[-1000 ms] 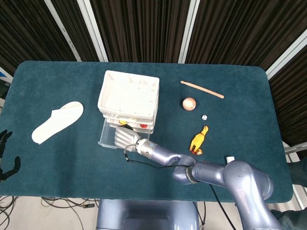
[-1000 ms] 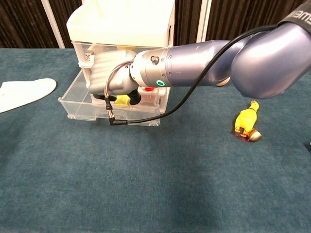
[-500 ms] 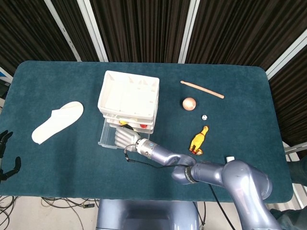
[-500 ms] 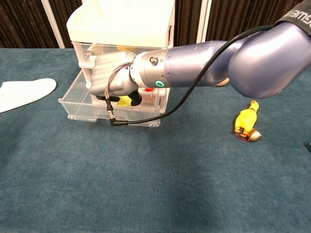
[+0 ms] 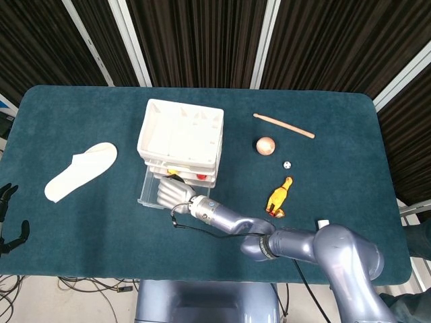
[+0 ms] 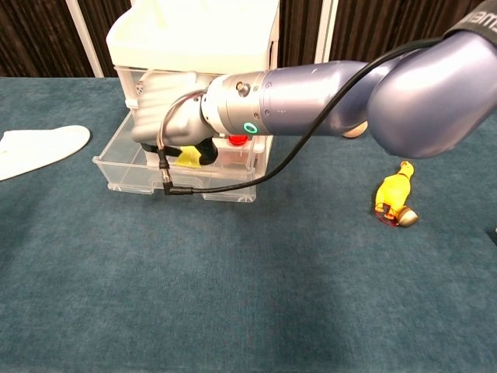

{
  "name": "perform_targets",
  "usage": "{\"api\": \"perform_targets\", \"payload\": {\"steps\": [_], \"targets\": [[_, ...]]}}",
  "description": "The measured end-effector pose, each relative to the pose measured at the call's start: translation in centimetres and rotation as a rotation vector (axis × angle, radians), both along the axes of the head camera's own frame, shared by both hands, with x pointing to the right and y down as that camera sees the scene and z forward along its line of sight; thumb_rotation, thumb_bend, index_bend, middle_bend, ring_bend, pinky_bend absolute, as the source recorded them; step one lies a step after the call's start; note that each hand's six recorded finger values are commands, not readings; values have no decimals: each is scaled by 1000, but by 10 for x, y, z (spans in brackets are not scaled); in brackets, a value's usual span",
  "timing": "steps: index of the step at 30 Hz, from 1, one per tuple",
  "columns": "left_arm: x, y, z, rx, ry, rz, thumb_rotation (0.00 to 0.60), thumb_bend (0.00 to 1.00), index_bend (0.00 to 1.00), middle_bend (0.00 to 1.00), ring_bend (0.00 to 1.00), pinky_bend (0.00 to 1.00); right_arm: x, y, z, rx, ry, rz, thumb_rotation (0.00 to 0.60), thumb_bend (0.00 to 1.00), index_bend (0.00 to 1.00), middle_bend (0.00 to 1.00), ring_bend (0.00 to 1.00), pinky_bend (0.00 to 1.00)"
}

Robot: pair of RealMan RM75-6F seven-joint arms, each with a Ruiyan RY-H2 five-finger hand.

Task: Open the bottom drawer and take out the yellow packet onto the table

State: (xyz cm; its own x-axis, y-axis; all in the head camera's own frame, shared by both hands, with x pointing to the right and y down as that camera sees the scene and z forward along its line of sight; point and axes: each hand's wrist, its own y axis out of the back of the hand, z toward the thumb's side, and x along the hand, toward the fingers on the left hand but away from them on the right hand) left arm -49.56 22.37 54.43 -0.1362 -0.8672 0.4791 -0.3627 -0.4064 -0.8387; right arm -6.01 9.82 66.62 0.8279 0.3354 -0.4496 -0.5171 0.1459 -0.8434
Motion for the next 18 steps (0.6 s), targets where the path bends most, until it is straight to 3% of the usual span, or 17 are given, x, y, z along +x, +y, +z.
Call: {"api": "perform_targets", "payload": {"steps": [11,18], "targets": [[0,0,0,2,-2,2,600,514,30,0,0,0,11,-9,-38,-10,-83,37,600,317,627,1000,1000,1000],[0,0,0,6,-7,3,600,514,30,0,0,0,48,-13,-72,-17,-116,76,600,317,628,1000,1000,1000]]}}
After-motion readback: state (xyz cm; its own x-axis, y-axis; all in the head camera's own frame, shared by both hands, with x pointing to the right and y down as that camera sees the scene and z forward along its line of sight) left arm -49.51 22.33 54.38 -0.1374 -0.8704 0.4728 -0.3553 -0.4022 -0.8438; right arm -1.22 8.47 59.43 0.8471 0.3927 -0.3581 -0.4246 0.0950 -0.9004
